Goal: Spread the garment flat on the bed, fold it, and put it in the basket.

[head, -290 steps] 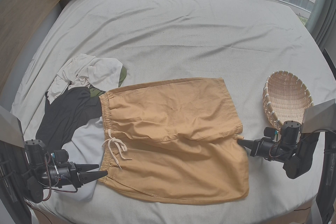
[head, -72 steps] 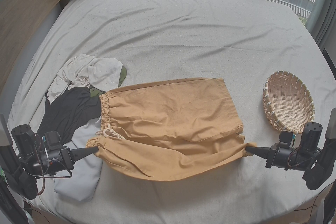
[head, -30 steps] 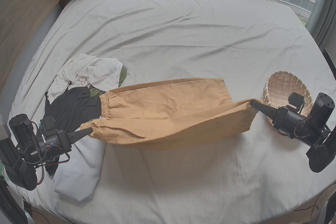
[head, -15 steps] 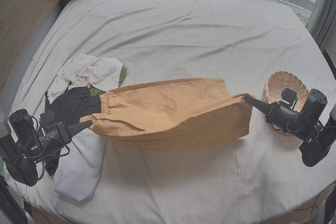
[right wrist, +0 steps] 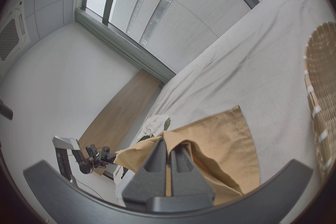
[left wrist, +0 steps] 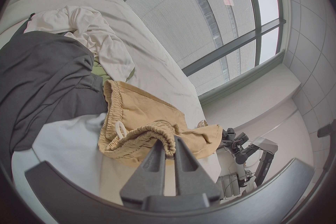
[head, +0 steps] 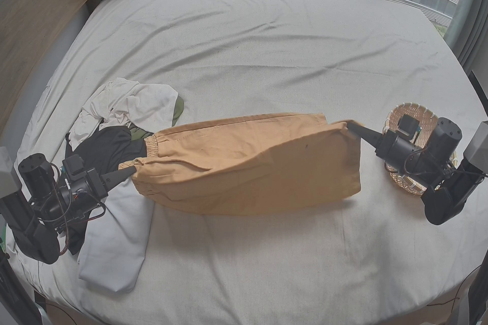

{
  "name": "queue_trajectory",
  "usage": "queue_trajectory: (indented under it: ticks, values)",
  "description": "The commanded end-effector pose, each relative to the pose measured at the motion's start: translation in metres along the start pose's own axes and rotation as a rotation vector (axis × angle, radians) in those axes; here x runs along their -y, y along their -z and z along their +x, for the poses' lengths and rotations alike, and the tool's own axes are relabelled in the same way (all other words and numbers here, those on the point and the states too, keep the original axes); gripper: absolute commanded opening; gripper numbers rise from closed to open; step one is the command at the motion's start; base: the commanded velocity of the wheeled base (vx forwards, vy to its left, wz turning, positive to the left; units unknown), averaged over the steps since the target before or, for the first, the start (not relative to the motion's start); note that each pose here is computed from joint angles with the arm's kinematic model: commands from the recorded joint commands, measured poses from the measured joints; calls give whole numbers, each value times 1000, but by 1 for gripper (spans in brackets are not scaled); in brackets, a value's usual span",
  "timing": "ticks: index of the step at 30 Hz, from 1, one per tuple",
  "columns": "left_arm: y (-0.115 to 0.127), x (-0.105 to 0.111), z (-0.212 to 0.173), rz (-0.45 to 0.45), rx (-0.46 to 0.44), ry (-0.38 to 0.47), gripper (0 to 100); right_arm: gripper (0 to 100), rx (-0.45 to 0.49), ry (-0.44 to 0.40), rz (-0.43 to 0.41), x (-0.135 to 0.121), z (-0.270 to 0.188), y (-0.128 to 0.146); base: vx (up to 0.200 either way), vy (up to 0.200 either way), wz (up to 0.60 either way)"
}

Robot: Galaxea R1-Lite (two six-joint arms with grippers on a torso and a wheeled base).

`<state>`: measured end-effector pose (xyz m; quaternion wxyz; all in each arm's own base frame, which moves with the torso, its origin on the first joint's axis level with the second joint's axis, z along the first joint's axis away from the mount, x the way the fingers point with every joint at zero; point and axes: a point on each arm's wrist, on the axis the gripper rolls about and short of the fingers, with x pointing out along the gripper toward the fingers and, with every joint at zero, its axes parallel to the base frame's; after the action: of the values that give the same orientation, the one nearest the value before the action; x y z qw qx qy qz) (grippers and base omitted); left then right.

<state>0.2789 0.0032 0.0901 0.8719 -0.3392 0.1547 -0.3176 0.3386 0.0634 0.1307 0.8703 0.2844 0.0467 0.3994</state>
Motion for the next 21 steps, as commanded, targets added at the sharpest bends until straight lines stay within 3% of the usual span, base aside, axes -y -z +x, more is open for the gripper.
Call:
queue_trajectory:
  ticks: [1, 9, 21]
  values:
    - [0, -11, 15, -4, 3, -9, 0, 0, 35, -26, -9, 4, 13, -12, 0, 0, 0]
    - [-11, -13, 25, -34, 48, -4, 0, 0, 22, 2, 12, 30, 24, -3, 0, 0, 0]
    - [-11, -22, 45, -41, 81, -31, 0, 0, 26, 9, 13, 48, 34, 5, 0, 0, 0]
